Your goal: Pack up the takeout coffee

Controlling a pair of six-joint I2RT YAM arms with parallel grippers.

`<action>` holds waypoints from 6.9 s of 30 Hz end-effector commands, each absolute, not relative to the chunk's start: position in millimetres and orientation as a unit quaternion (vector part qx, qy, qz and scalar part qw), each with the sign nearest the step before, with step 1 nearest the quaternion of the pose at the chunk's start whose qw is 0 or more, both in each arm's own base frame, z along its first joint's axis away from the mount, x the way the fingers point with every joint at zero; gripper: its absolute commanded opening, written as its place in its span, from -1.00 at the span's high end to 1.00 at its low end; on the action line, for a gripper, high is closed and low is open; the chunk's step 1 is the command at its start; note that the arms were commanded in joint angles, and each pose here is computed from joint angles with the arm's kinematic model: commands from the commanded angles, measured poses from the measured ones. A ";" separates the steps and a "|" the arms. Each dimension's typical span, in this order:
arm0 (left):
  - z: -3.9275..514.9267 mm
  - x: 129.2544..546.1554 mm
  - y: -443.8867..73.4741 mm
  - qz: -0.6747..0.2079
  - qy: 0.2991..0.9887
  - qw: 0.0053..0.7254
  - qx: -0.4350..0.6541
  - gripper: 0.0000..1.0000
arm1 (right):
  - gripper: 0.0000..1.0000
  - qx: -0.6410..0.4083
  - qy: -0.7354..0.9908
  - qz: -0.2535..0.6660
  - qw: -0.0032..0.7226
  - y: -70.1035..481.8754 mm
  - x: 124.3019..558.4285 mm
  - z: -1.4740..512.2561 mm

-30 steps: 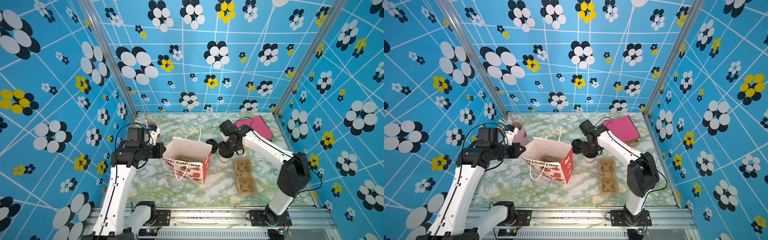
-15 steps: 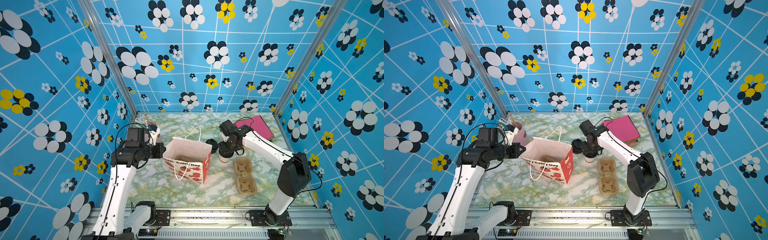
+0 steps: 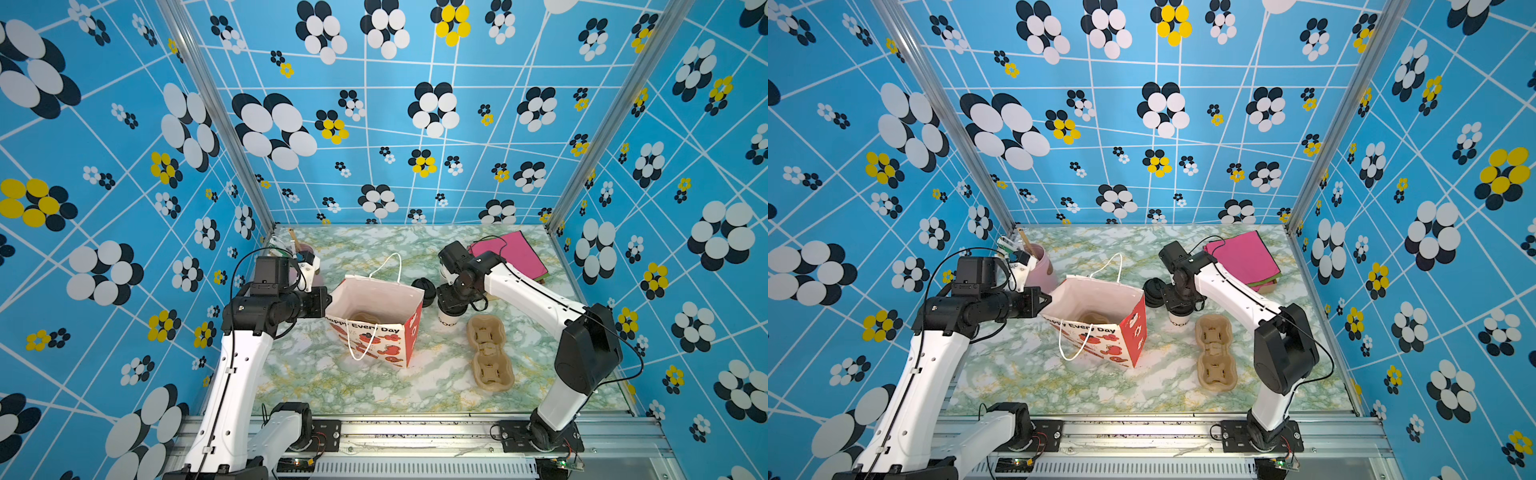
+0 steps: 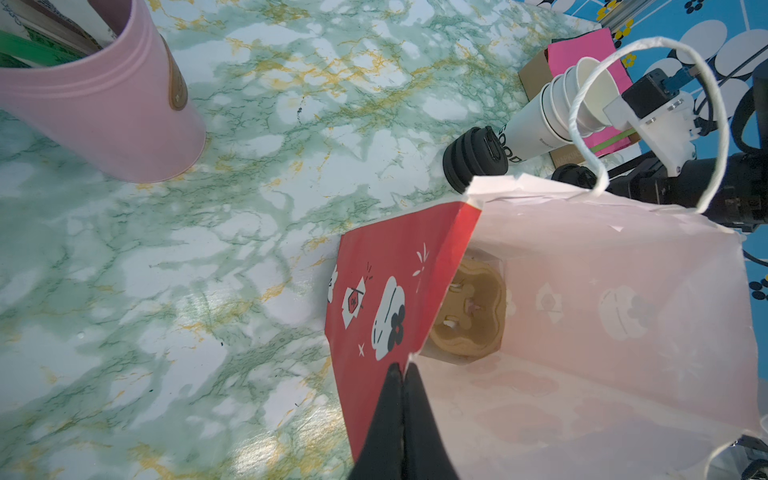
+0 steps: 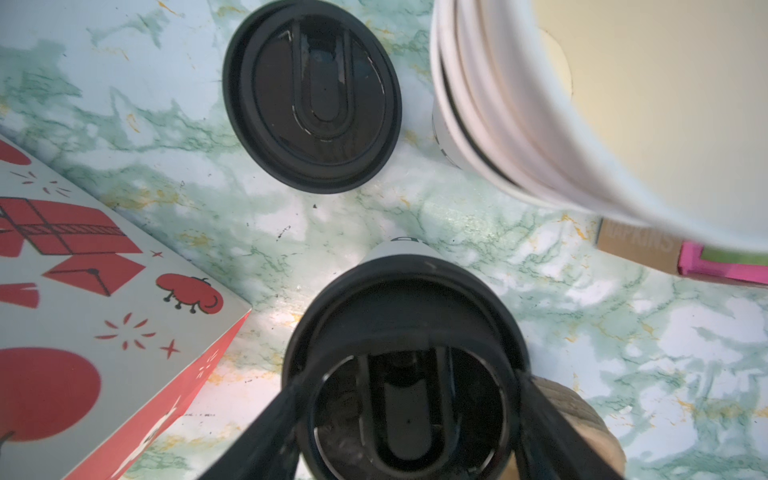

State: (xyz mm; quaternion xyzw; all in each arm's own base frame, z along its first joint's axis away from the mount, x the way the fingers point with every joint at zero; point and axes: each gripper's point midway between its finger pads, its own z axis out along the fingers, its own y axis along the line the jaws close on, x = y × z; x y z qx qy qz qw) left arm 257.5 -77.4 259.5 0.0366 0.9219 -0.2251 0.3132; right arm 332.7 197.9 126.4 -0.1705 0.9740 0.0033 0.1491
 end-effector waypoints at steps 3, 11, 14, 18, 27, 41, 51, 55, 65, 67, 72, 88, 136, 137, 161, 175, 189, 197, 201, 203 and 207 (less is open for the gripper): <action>251.3 252.3 -74.4 -0.222 0.927 0.300 0.029 0.90 | -0.38 -0.172 0.979 -0.010 0.110 189.7 321.2 107.3; 252.3 252.6 -75.1 -0.224 0.927 0.301 0.029 0.89 | -0.30 -0.169 0.975 -0.001 0.143 188.6 322.8 137.0; 251.9 252.3 -75.7 -0.225 0.926 0.300 0.030 0.90 | -0.29 -0.167 0.974 0.001 0.153 186.8 321.4 150.2; 251.3 252.5 -75.2 -0.224 0.927 0.300 0.029 0.89 | -0.27 -0.166 0.971 0.004 0.172 183.1 319.0 169.3; 252.1 253.1 -76.4 -0.228 0.925 0.302 0.029 0.90 | -0.23 -0.164 0.959 0.037 0.229 180.6 310.2 235.2; 252.4 252.8 -77.5 -0.232 0.924 0.301 0.027 0.89 | -0.18 -0.184 0.908 0.165 0.340 211.6 285.6 363.0; 253.2 251.5 -77.8 -0.234 0.924 0.301 0.026 0.90 | -0.14 -0.255 0.867 0.216 0.370 258.6 255.3 418.5; 253.4 251.8 -78.3 -0.235 0.924 0.300 0.026 0.90 | -0.13 -0.282 0.857 0.232 0.364 279.9 244.5 422.8; 253.2 251.8 -78.6 -0.236 0.924 0.299 0.024 0.90 | -0.12 -0.366 0.843 0.225 0.322 337.7 225.0 397.4; 253.5 251.5 -78.4 -0.236 0.924 0.300 0.024 0.90 | -0.11 -0.377 0.845 0.213 0.313 344.2 225.4 388.0; 252.4 251.7 -77.7 -0.233 0.925 0.299 0.025 0.90 | -0.11 -0.402 0.851 0.183 0.283 357.8 228.1 360.1; 249.0 251.8 -77.9 -0.233 0.926 0.296 0.025 0.90 | -0.09 -0.452 0.862 0.109 0.202 373.2 239.3 280.5; 245.0 254.7 -78.6 -0.235 0.926 0.293 0.028 0.90 | -0.05 -0.542 0.823 0.078 0.150 383.8 240.3 233.0; 245.1 254.9 -78.5 -0.235 0.926 0.294 0.028 0.90 | -0.05 -0.544 0.823 0.075 0.148 383.4 240.4 231.3; 241.5 252.6 -78.6 -0.235 0.927 0.292 0.027 0.90 | -0.02 -0.566 0.819 0.051 0.083 376.2 238.6 176.6; 240.5 252.6 -77.8 -0.233 0.927 0.291 0.027 0.90 | -0.01 -0.568 0.821 0.032 0.048 371.2 237.0 145.1; 240.3 252.4 -77.9 -0.234 0.927 0.291 0.026 0.90 | -0.04 -0.569 0.821 0.015 0.038 362.2 235.8 134.9; 240.4 252.5 -78.1 -0.234 0.927 0.291 0.026 0.89 | -0.05 -0.579 0.812 0.040 0.063 367.0 233.1 149.4; 239.3 252.1 -77.7 -0.232 0.928 0.290 0.026 0.90 | -0.08 -0.585 0.806 0.047 0.077 366.2 231.6 153.6; 239.0 252.2 -77.2 -0.231 0.928 0.290 0.026 0.90 | -0.09 -0.588 0.802 0.054 0.087 366.5 230.4 156.3; 238.6 252.2 -76.9 -0.230 0.929 0.290 0.027 0.89 | -0.09 -0.592 0.796 0.066 0.105 367.3 228.6 160.3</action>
